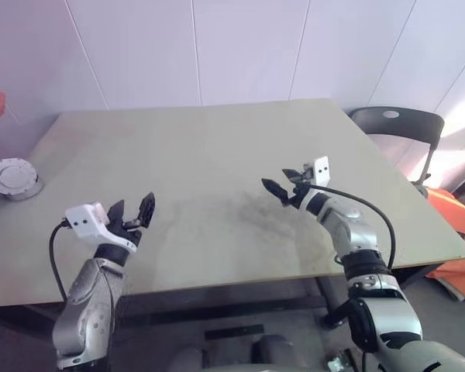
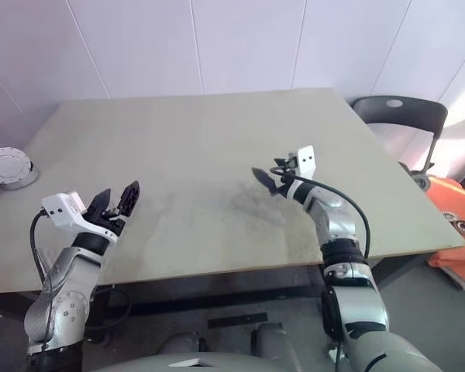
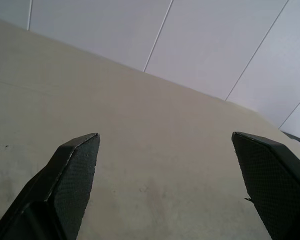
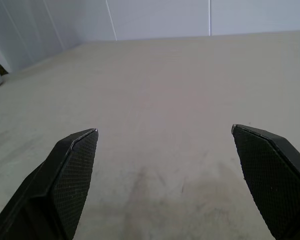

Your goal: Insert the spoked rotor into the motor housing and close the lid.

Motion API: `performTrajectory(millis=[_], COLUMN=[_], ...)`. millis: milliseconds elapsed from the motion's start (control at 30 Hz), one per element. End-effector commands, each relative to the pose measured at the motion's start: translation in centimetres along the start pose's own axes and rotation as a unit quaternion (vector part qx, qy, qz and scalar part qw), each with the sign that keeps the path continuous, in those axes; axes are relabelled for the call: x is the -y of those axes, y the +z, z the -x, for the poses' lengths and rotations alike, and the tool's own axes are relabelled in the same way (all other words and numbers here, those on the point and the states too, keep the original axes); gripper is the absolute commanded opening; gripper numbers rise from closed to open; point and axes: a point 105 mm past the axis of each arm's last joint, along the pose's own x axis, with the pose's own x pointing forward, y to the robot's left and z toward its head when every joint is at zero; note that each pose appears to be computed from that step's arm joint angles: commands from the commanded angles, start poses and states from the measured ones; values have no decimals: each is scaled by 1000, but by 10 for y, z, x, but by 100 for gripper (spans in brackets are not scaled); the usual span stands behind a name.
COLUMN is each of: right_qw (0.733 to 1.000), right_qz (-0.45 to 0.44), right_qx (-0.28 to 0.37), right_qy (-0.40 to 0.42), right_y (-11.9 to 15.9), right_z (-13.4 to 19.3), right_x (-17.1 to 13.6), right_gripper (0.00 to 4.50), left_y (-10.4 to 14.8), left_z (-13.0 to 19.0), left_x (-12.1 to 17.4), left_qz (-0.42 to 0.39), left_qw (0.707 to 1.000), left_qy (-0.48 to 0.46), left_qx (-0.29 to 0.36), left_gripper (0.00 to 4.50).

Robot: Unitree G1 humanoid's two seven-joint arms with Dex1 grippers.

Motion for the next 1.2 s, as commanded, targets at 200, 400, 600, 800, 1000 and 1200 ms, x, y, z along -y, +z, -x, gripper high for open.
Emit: performTrajectory(millis=[200,400,600,800,1000,1200], right_qw=[999,999,999,999,999,999], right_qz=[22,24,26,27,24,24], right_qx=[24,26,24,25,26,26], right_qy=[12,8,7,5,9,6], right_y=[20,22,22,23,23,21], right_z=[-4,-6,-9,-10,-11,-10], right_x=[-5,-5,-7,-6,-9,-9], right_gripper=[449,449,449,449,449,449], left_y=[16,17,18,18,19,19], left_z=[-2,-3,-5,-7,-8,-8], left_x=[12,11,12,13,15,15], left_qz=[-7,-1,1,1,1,-1], left_qw=[999,999,999,999,998,998], left_qy=[-19,-15,-15,-17,-20,-22], left_qx=[34,41,45,49,52,51], left_gripper=[450,450,450,450,450,450])
